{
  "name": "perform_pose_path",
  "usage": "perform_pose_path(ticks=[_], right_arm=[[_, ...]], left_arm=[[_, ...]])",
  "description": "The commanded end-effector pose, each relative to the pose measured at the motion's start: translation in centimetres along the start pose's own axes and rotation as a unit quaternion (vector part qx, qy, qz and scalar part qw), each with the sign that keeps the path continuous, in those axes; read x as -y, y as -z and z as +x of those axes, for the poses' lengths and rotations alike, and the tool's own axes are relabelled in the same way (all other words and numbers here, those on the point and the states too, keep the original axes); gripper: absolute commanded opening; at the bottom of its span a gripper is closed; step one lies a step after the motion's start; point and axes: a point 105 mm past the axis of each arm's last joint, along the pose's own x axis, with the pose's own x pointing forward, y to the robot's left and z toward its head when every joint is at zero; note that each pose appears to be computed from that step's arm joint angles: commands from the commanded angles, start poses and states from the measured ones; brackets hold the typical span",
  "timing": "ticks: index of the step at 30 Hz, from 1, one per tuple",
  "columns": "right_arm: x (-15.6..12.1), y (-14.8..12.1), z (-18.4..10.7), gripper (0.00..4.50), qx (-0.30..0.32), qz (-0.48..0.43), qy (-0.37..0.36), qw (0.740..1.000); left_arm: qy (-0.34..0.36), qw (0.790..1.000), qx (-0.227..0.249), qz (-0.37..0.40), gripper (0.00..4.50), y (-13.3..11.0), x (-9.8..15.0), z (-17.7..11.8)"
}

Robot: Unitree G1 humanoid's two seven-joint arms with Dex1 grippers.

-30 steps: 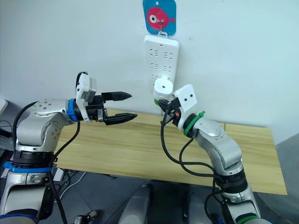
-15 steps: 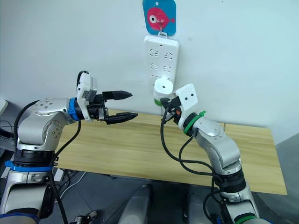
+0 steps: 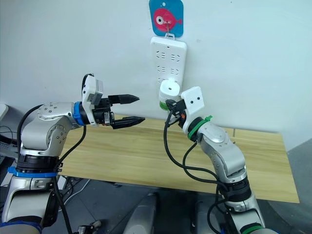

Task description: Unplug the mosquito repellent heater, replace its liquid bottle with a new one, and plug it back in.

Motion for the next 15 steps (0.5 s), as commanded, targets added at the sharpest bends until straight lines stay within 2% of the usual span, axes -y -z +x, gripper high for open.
perform_pose_path(ticks=[1,6,8,12,15], right_arm=[[0.9,-1.8,-0.7,0.05,0.033,-0.014,0.024,0.999],[-2.7,-1.4,-2.5,0.05,0.006,-0.016,-0.108,0.994],[-3.1,-1.4,-4.0,0.05,-0.011,-0.022,-0.145,0.989],[-1.4,-1.6,-6.5,0.05,-0.038,-0.036,-0.151,0.987],[3.6,-2.2,-9.3,0.64,-0.075,-0.073,-0.09,0.99]], left_arm=[[0.009,1.0,0.007,0.021,4.5,-0.9,0.1,0.2],[0.002,1.0,-0.009,0.018,4.5,-0.2,-0.3,-0.2],[-0.015,1.0,-0.021,0.013,4.5,0.4,-0.9,-0.7],[-0.046,0.998,-0.043,0.007,4.5,1.3,-1.9,-1.9],[-0.103,0.992,-0.075,-0.013,4.5,2.0,-3.5,-4.3]])
